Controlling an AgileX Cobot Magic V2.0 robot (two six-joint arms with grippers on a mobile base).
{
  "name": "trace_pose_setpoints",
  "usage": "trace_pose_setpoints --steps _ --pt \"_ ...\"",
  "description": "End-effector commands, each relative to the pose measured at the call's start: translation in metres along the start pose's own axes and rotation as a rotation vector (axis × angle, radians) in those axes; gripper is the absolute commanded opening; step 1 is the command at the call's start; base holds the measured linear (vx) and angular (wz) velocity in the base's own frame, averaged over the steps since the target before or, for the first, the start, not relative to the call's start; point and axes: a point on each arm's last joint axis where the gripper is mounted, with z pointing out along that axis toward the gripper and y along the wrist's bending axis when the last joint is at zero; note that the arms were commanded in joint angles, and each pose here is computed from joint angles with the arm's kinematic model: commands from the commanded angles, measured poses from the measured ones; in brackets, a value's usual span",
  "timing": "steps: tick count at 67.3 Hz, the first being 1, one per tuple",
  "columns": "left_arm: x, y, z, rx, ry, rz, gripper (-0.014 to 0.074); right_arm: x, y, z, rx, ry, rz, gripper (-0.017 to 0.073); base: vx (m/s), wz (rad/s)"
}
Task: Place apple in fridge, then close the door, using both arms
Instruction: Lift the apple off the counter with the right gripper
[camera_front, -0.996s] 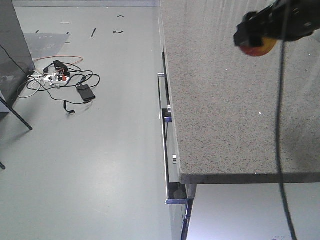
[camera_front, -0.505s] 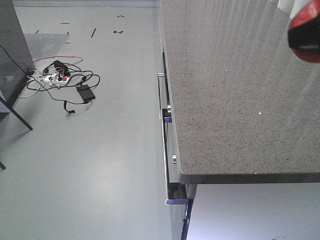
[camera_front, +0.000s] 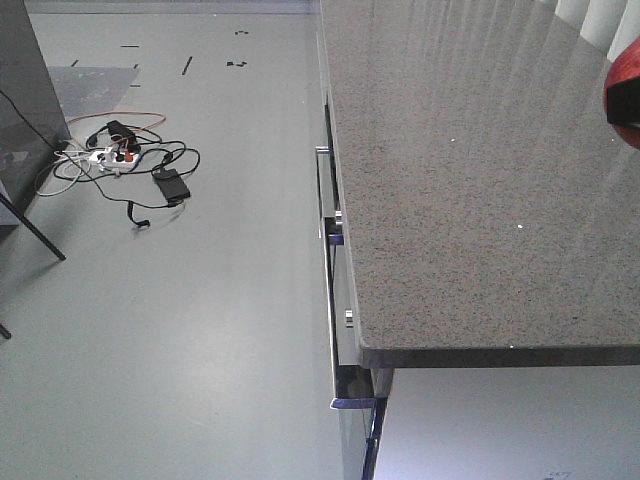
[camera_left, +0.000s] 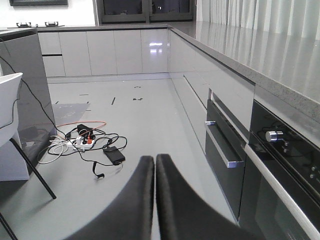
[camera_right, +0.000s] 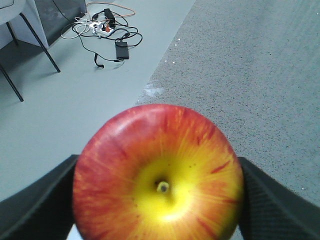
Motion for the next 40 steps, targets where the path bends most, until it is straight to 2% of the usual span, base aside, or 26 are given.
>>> trace_pose_setpoints --steps 1,40 --pt "-0.0129 -0.0028 -0.0028 0.031 -0.098 -0.006 -0.0006 -0.0111 -0.0006 -0.0099 0.018 -0.11 -0.008 0.015 0.0 0.0" --pt "-0.0129 -0.0028 -0.0028 0.031 -0.098 -0.006 -0.0006 -0.011 -0.0005 -0.0099 0.018 -0.109 -0.008 0.015 0.0 0.0"
